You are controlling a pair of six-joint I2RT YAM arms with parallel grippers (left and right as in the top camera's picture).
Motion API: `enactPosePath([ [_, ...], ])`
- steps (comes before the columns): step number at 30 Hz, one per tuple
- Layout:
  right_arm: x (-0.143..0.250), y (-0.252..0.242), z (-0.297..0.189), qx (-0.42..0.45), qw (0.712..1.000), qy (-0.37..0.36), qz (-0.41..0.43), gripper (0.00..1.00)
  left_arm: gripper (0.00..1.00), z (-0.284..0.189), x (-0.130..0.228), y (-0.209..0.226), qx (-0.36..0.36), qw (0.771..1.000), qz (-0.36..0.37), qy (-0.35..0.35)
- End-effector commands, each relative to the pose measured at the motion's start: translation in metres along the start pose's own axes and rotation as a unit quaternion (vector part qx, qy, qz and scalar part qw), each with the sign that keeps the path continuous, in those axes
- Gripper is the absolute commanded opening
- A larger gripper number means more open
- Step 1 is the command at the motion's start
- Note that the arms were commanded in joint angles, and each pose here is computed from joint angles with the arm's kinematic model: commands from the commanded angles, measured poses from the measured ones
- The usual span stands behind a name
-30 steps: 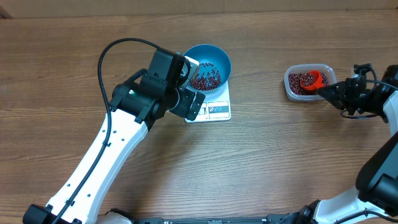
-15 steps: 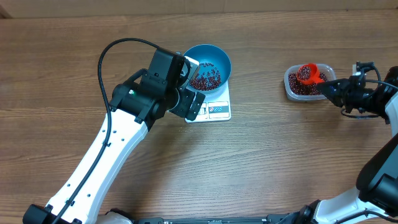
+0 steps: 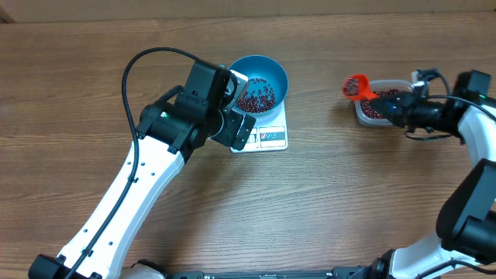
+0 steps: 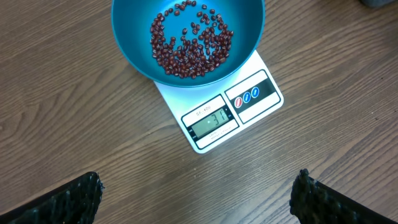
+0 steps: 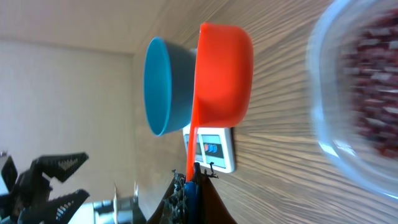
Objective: Scoop item into bowl and weigh 150g on scale
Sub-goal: 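Lift the filled scoop and carry it over the teal bowl, then tilt the red scoop to pour beans into the teal bowl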
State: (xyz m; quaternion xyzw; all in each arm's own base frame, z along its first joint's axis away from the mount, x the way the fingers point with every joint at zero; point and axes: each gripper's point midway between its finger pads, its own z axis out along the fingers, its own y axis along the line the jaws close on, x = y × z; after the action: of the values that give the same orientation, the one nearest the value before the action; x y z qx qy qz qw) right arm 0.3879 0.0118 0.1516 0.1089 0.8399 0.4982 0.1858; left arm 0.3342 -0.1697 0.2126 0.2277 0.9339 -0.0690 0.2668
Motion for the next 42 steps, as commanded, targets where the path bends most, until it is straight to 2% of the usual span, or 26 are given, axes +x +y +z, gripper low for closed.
enactPosePath([
  [1,-0.007,0.030,0.012,-0.026,0.999,0.011,-0.043,0.04,1.00,-0.005,-0.006,0.000,0.004,1.000,0.008,-0.010],
  [16,0.000,0.113,0.077,-0.067,0.974,0.058,-0.208,0.04,1.00,-0.005,-0.006,0.000,0.004,1.000,0.008,-0.010],
  [22,0.003,0.121,0.108,-0.030,0.960,0.054,-0.273,0.04,1.00,-0.005,-0.006,0.000,0.004,1.000,0.008,-0.010],
  [28,-0.001,0.117,0.135,0.045,0.942,0.034,-0.330,0.04,0.99,-0.005,-0.006,0.000,0.004,1.000,0.008,-0.010],
  [35,0.007,0.111,0.153,0.101,0.891,0.045,-0.440,0.04,1.00,-0.005,-0.006,0.000,0.004,1.000,0.008,-0.010],
  [42,0.019,0.107,0.166,0.135,0.819,0.075,-0.553,0.04,1.00,-0.005,-0.006,0.000,0.004,1.000,0.008,-0.010],
])
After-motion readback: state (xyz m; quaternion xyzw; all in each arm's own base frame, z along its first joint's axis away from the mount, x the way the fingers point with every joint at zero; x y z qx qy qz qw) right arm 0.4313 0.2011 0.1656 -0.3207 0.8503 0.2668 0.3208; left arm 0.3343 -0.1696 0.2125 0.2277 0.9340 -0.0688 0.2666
